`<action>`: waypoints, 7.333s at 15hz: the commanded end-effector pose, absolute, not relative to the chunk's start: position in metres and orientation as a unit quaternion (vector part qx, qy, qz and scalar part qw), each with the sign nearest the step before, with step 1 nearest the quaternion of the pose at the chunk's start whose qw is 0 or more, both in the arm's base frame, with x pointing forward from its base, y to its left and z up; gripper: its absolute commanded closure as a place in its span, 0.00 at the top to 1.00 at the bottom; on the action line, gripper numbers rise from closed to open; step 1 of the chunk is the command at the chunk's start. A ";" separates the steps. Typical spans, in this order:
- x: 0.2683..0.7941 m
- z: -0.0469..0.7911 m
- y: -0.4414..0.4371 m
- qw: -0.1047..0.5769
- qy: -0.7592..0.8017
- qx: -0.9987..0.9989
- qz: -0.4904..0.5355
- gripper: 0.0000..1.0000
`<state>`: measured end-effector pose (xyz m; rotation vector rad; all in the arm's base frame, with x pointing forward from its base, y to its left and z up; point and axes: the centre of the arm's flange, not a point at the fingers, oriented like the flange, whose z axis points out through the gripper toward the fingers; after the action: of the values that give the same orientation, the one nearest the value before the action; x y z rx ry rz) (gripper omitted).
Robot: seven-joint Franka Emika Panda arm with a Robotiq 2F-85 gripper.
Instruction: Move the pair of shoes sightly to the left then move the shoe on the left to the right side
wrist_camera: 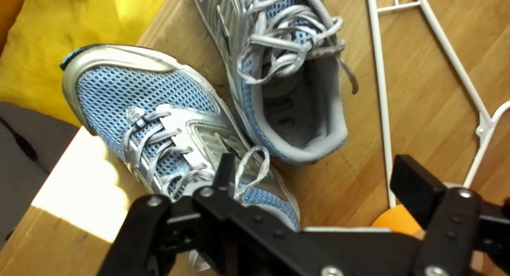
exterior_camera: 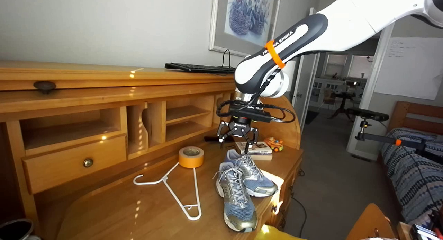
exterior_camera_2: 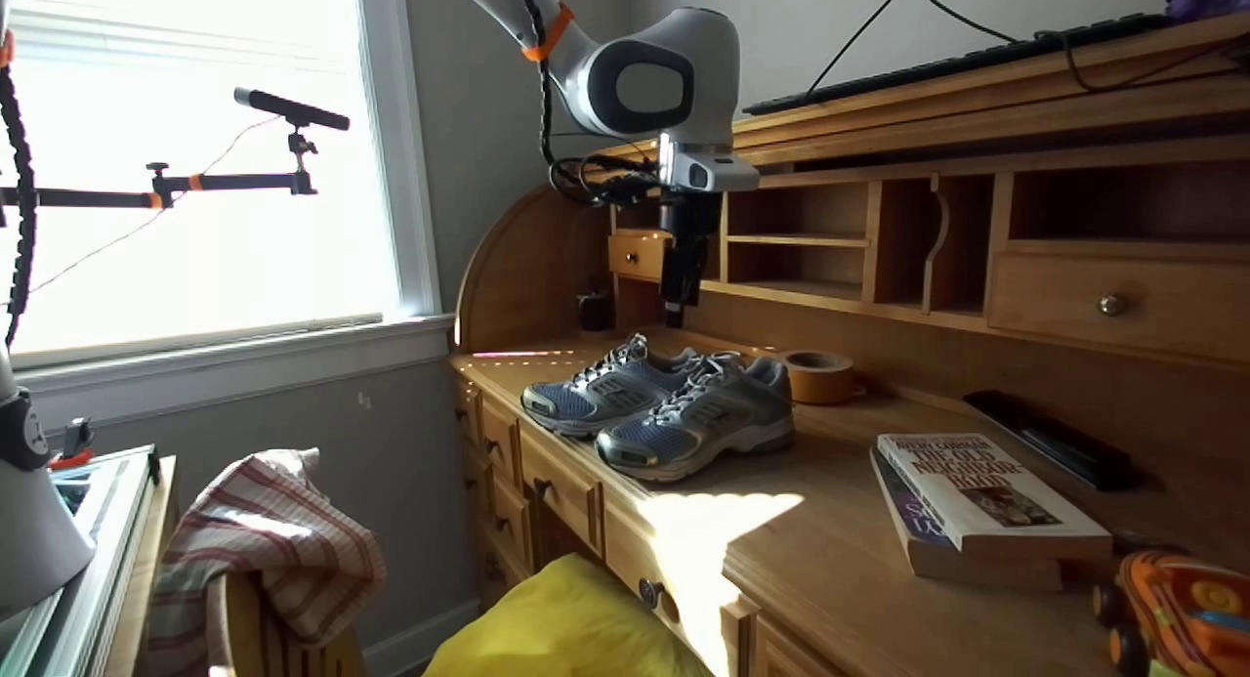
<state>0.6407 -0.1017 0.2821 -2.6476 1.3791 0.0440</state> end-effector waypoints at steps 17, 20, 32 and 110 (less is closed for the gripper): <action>0.668 0.213 -0.057 0.070 0.428 -0.900 -0.034 1.00; 0.671 0.217 -0.049 0.080 0.427 -0.900 -0.027 1.00; 0.666 0.174 -0.045 0.039 0.414 -0.909 0.025 0.63; 0.658 0.265 -0.223 0.038 0.188 -0.977 -0.097 0.81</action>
<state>0.6565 -0.2279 0.2526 -3.0507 0.5023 -0.2824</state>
